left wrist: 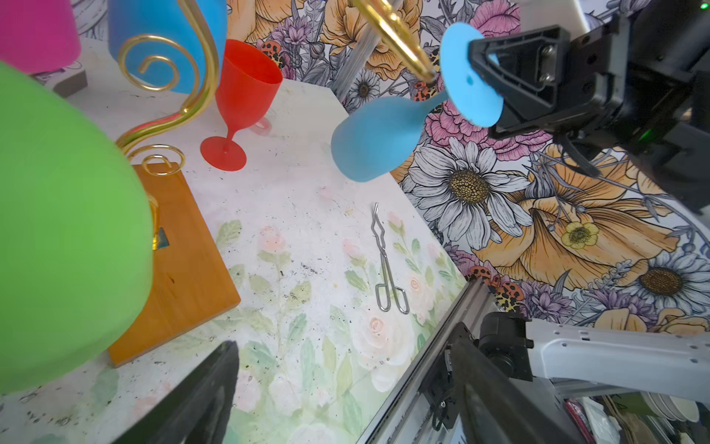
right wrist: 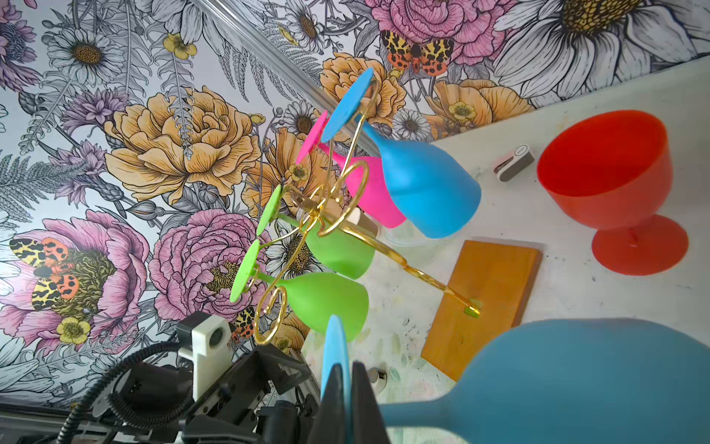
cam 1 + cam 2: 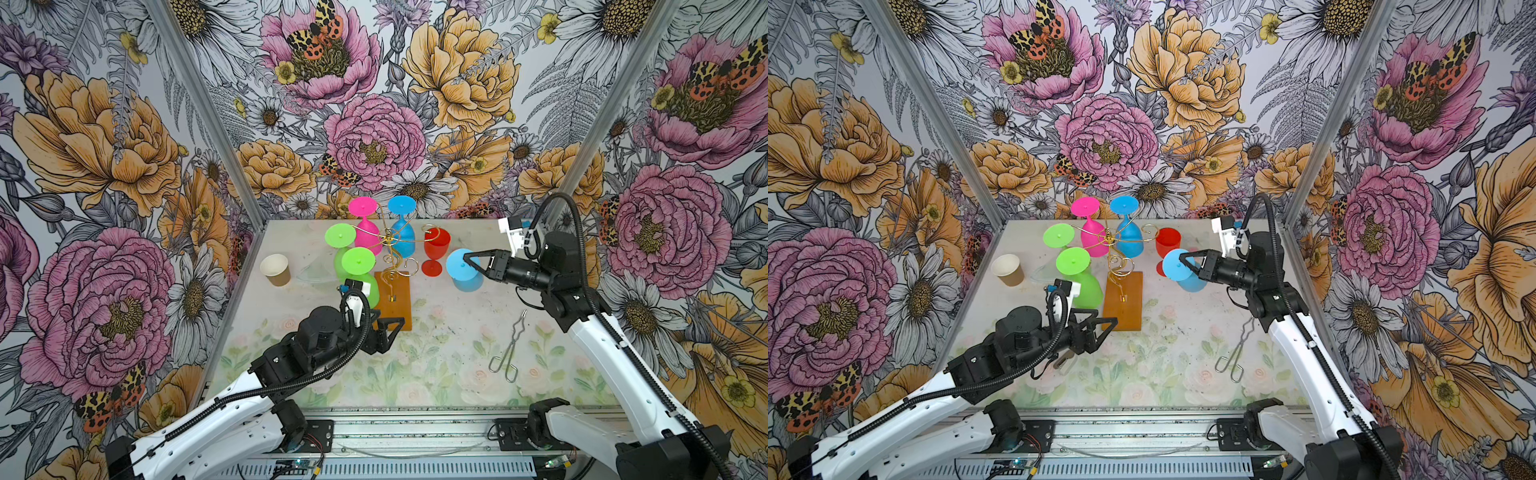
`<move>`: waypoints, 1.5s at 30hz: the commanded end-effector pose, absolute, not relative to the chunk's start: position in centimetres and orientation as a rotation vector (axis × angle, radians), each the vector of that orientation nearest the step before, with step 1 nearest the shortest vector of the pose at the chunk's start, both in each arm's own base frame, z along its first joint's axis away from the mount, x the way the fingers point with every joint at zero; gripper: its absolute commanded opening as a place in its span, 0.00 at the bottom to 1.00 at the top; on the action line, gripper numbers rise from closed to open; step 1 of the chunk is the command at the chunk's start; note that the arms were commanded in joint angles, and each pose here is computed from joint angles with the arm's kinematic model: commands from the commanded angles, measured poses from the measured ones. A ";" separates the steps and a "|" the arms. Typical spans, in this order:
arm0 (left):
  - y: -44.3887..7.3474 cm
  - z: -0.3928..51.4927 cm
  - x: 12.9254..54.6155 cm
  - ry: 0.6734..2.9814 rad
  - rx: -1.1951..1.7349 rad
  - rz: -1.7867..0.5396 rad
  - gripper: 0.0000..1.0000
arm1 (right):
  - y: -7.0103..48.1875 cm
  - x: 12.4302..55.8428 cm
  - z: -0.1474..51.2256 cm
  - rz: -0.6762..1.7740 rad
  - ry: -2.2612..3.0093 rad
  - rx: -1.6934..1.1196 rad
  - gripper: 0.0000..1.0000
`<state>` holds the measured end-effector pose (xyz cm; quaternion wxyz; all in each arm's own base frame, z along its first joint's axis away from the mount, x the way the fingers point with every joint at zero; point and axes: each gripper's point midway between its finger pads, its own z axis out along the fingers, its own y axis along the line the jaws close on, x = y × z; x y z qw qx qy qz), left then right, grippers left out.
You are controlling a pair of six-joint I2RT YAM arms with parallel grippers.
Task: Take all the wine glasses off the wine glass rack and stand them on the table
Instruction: 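Carry the light-blue glass toward the robot while the left gripper reaches to it, then grasp the light-blue glass foot with the left gripper beside the right gripper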
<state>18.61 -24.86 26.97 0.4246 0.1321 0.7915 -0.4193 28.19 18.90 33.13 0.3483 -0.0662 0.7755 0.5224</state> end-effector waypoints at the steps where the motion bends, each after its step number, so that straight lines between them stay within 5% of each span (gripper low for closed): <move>1: -26.5 30.1 17.6 1.890 0.369 -1.167 0.87 | 20.7 24.7 32.9 1.386 1.986 -0.358 0.00; 32: -28.9 31.3 15.4 1.874 0.432 -1.355 0.61 | 29.3 18.4 33.4 1.452 1.886 -0.764 0.00; 41: -28.8 32.7 14.7 1.810 0.452 -1.460 0.28 | 29.6 18.8 33.2 1.454 1.871 -0.755 0.00; 45: -28.4 32.7 14.9 1.800 0.431 -1.476 0.24 | 29.6 18.7 33.2 1.455 1.870 -0.754 0.00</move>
